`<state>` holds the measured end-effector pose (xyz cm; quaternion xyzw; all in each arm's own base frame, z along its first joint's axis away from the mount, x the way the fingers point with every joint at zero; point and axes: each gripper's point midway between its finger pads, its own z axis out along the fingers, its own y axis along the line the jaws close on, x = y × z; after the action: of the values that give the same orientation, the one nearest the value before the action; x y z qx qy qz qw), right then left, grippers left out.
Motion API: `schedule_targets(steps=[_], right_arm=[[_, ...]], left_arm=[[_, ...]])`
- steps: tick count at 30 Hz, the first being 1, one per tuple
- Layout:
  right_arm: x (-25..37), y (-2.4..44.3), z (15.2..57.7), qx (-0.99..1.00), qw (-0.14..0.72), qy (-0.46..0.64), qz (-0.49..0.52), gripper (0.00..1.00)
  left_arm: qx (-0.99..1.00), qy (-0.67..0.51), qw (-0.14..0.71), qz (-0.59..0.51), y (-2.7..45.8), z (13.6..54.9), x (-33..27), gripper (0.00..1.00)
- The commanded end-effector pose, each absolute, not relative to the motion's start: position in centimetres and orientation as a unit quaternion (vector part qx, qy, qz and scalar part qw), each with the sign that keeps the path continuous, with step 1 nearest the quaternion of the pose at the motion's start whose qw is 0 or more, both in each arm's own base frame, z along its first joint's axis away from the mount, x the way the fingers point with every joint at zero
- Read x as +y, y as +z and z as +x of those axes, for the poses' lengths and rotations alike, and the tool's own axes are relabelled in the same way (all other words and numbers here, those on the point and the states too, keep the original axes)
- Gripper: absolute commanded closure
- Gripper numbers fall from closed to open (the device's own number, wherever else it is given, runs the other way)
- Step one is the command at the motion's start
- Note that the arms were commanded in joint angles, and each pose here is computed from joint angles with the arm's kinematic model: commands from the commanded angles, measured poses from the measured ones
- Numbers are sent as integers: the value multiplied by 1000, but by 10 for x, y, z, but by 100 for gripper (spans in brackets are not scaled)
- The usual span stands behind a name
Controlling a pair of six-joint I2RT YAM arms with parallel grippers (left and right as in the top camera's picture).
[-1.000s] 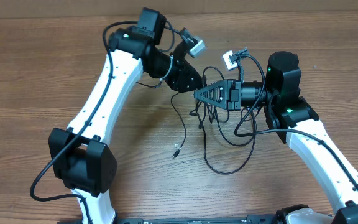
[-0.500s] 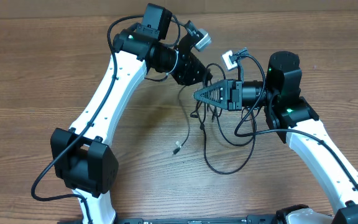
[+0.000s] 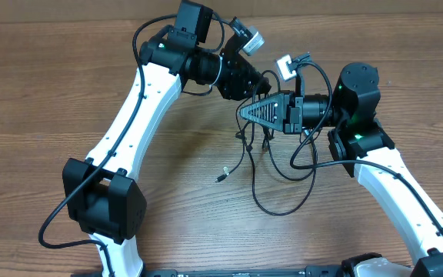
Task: Untangle cables
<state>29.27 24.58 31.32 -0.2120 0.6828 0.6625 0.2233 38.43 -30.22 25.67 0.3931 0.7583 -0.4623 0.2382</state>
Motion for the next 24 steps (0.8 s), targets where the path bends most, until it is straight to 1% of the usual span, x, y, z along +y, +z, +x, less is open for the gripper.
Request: schedule_targets(steps=[1,3,7,8,9,12,16,18,22,24], right_arm=[[247,325,291,676,220,671,-210,96],[247,328,291,674,221,673,-209,96],[247,330,291,673,221,674,-208,96],[246,330,291,674,219,675,-205,96],[246,330,292,674,220,675,-205,96],[246,330,292,674,219,675,-204,96],[246,334,292,670,226,676,-209,96],[246,338,291,665,232,677,-213,96],[245,347,291,656,242,681,-219,96],[245,350,290,652,247,682,-223,96]], left_arm=[[743,-478,248,397,262,388,-306,56],[736,-476,262,403,265,392,-307,55],[722,-473,288,414,272,399,-310,46],[719,-473,293,416,273,400,-311,43],[717,-473,296,418,274,401,-311,36],[711,-477,300,421,277,401,-313,21],[675,-523,287,434,290,386,-317,2],[649,-545,286,447,298,377,-318,3],[633,-568,274,449,304,368,-318,9],[633,-576,264,445,304,364,-317,10]])
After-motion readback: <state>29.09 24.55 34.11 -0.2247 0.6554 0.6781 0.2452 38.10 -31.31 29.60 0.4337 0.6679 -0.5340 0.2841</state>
